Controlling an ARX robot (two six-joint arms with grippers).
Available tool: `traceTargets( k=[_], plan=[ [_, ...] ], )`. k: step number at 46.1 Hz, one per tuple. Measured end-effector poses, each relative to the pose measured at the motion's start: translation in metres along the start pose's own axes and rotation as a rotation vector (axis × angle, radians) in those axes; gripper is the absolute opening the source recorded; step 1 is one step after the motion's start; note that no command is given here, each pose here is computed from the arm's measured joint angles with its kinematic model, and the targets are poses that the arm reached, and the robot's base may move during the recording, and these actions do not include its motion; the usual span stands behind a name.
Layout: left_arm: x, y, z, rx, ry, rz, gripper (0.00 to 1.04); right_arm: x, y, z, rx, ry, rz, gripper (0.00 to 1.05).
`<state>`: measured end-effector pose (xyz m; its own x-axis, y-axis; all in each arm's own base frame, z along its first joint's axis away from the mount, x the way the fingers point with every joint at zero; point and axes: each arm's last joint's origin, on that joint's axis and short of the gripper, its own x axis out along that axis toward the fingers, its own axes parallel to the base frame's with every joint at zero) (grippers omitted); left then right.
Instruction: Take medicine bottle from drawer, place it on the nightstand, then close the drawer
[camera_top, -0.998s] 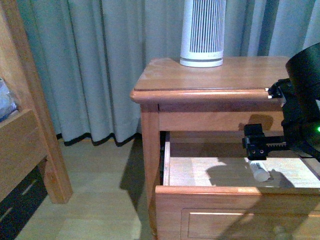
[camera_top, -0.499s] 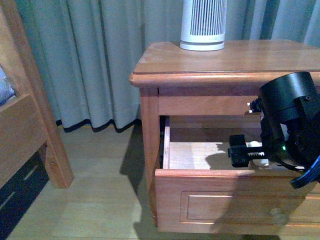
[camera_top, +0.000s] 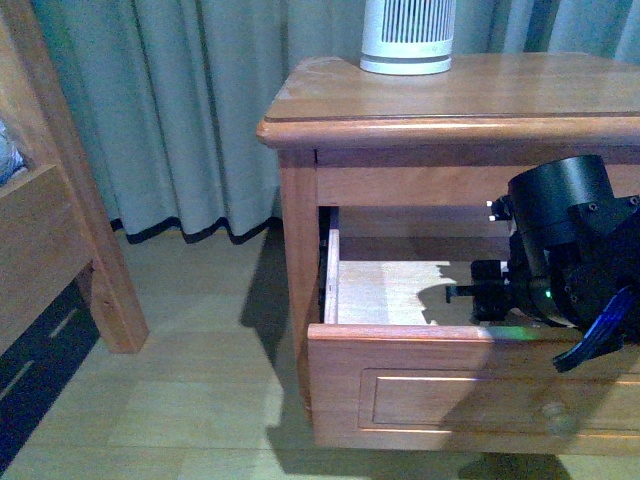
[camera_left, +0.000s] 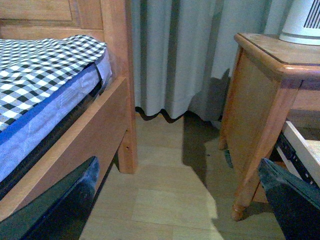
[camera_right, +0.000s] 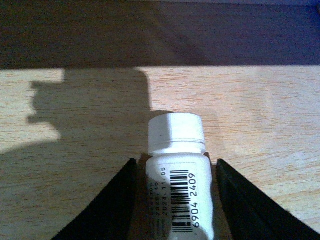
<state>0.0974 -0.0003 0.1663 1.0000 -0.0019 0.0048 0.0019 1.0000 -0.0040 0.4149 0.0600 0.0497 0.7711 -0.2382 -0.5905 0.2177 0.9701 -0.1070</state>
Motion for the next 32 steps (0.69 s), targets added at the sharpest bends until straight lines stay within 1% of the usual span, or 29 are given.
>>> traceTargets(
  k=[4, 6, 11, 19, 24, 28, 32],
  plan=[
    [0.0, 0.0, 0.0, 0.0, 0.0, 0.0, 0.98, 0.0, 0.0, 0.0, 0.003, -0.008, 0.0, 0.33],
    [0.0, 0.0, 0.0, 0.0, 0.0, 0.0, 0.98, 0.0, 0.0, 0.0, 0.003, -0.016, -0.005, 0.31],
    [0.0, 0.0, 0.0, 0.0, 0.0, 0.0, 0.98, -0.005, 0.0, 0.002, -0.011, -0.037, -0.02, 0.3],
    [0.0, 0.0, 0.0, 0.0, 0.0, 0.0, 0.98, -0.042, -0.001, 0.01, -0.028, -0.047, -0.048, 0.3],
    [0.0, 0.0, 0.0, 0.0, 0.0, 0.0, 0.98, -0.094, -0.001, 0.017, 0.019, -0.034, -0.016, 0.3],
    [0.0, 0.0, 0.0, 0.0, 0.0, 0.0, 0.98, -0.131, -0.005, 0.013, 0.051, -0.013, 0.016, 0.29],
    [0.0, 0.0, 0.0, 0.0, 0.0, 0.0, 0.98, -0.157, -0.008, 0.011, 0.065, -0.015, 0.038, 0.29]
  ],
)
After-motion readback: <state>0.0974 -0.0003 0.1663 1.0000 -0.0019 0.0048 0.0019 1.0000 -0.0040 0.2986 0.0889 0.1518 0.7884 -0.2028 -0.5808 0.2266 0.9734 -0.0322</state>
